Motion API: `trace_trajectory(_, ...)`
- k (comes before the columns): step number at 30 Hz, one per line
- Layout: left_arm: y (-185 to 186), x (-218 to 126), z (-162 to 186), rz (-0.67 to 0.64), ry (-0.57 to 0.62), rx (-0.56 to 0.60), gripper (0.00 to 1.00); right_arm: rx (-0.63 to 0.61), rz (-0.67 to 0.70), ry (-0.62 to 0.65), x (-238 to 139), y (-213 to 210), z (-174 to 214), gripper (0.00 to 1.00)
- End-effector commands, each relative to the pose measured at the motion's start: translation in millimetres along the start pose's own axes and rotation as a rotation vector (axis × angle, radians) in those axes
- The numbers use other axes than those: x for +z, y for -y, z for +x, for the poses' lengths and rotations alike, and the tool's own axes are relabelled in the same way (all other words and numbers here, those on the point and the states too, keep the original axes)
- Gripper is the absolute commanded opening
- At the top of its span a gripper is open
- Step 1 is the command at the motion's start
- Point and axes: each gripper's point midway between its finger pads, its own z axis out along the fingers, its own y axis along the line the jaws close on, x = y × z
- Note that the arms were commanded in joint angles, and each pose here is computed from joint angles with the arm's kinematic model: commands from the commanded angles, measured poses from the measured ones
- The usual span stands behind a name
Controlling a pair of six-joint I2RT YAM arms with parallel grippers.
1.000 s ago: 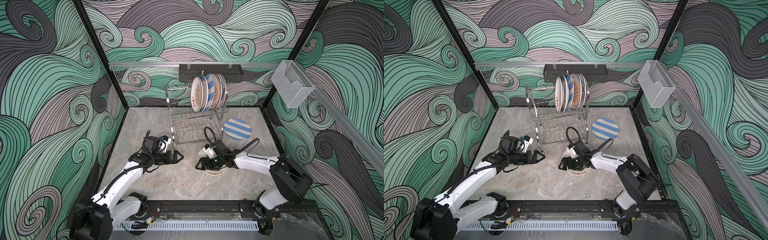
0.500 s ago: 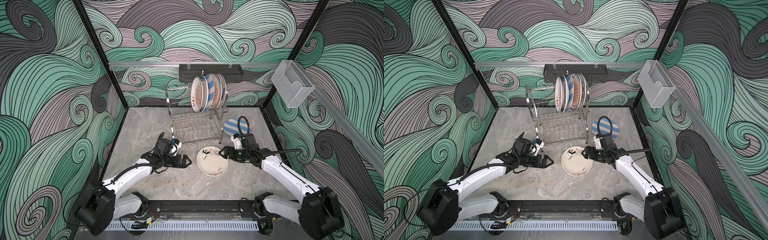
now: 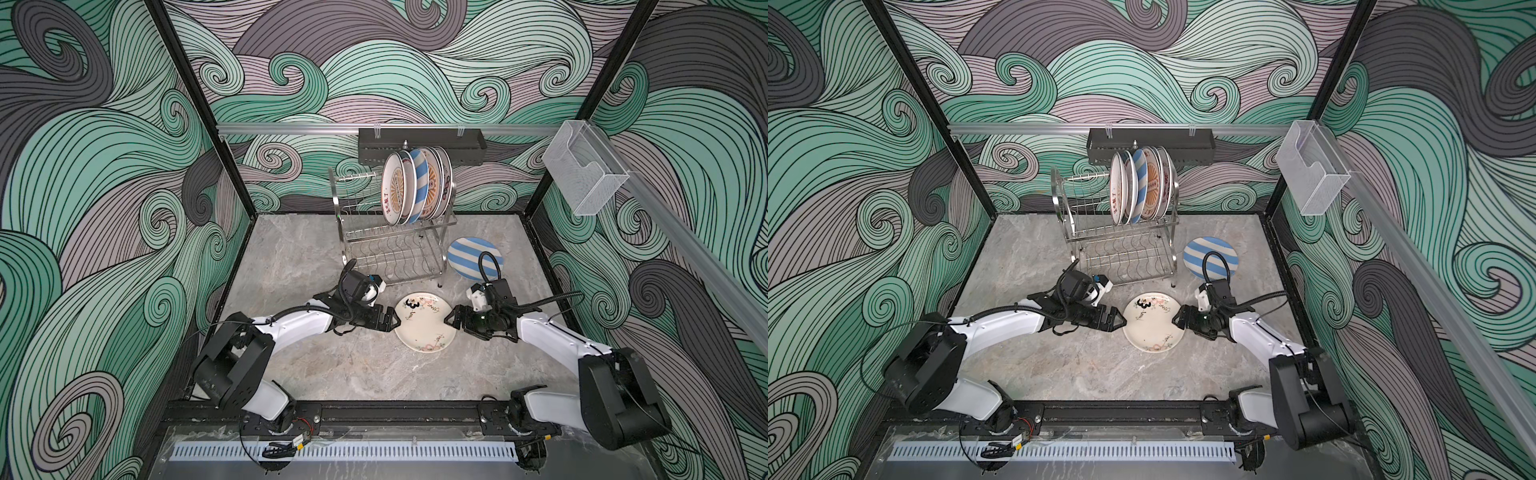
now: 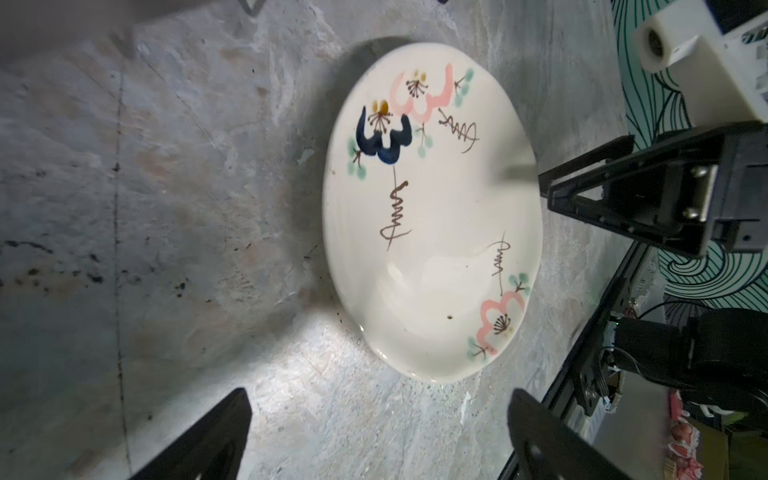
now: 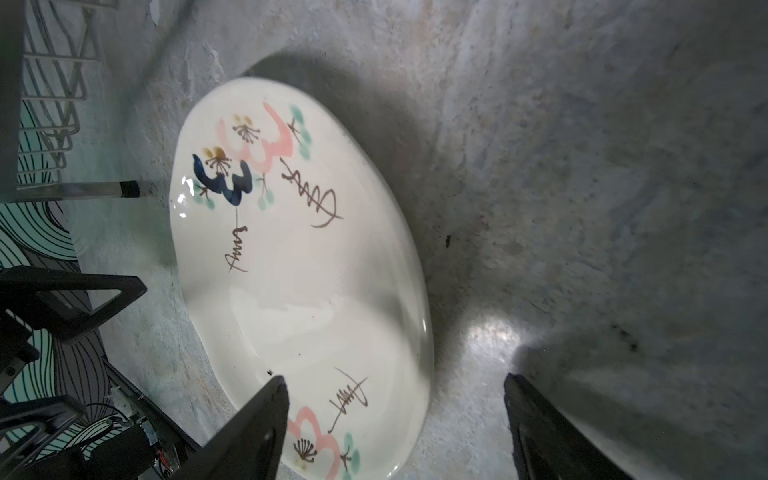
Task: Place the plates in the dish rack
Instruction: 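Move the left gripper toward the cream plate while the right gripper holds it, then push the cream plate edge with the left gripper into the right gripper's grasp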
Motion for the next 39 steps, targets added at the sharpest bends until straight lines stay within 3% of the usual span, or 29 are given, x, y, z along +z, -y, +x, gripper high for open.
trace_trajectory(1, 9, 2, -14, 0.005, 0.024, 0.054, 0.99, -0.013, -0.043, 0.019, 4, -3, -3, 0.82)
trace_trajectory(15, 8, 32, -10, -0.033, -0.068, 0.129, 0.99, 0.037, -0.079, 0.002, 17, 1, -2, 0.81)
trace_trajectory(28, 30, 44, -7, 0.001, -0.106, 0.199, 0.99, 0.105, -0.144, -0.044, 28, -1, 9, 0.76)
trace_trajectory(39, 41, 47, -3, 0.032, -0.108, 0.221, 0.99, 0.136, -0.290, -0.031, 28, -23, 3, 0.52)
